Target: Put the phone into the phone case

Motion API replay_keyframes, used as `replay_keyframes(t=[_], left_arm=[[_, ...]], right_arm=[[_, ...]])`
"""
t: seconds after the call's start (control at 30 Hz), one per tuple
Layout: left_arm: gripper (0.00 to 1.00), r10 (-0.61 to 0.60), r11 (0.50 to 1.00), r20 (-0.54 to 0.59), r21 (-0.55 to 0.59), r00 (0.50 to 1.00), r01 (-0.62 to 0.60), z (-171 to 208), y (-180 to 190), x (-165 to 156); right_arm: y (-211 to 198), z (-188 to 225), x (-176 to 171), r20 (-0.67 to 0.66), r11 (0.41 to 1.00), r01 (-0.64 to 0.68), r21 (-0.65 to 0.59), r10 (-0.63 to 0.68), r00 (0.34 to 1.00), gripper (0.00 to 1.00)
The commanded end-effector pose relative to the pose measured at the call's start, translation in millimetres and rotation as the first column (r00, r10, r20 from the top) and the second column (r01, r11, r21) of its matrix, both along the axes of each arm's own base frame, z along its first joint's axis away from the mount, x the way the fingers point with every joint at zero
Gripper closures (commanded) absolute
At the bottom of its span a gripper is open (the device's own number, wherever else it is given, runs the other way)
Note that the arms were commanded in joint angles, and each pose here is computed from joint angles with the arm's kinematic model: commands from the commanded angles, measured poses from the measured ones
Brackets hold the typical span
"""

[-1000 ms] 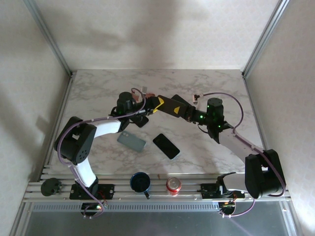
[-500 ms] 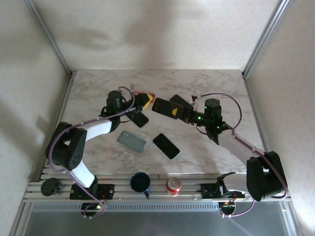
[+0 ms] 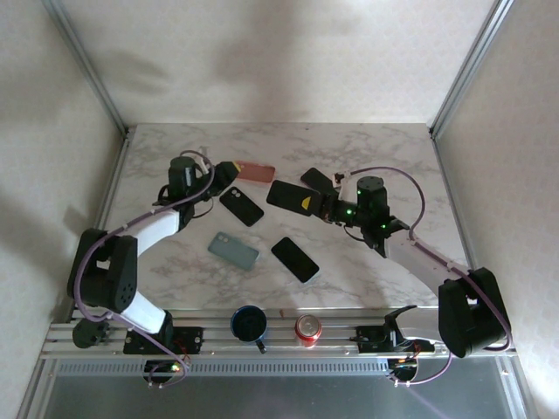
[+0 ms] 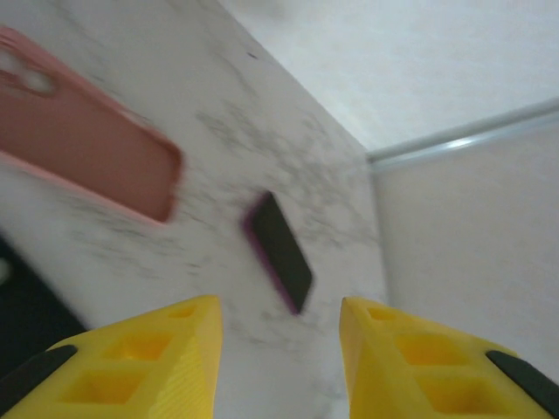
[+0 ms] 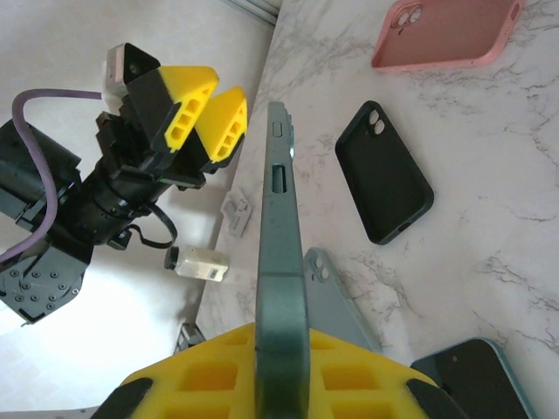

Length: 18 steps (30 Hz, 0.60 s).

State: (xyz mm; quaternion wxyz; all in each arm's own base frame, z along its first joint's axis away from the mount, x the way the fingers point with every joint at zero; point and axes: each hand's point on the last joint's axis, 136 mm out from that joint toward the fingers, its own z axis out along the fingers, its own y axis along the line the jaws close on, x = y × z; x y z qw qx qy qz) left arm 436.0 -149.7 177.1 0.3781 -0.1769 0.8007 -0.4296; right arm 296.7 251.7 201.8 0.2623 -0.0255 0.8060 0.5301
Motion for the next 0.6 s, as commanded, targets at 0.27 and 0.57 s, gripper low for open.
replay_keyframes(t=[0.27, 0.57], left_arm=[[0.64, 0.169, 0.966, -0.115, 0.219, 0.979, -0.141, -71, 61, 6], [0.66, 0.19, 0.955, -0.144, 0.259, 0.971, -0.148, -100, 68, 10]], right_arm=[[33, 1, 19, 0.036, 1.0, -0.017, -0.005, 0.017, 0.999, 1.0], [69, -24, 36, 0.001, 0.998, -0.046, -0.041, 0.046, 0.999, 1.0]])
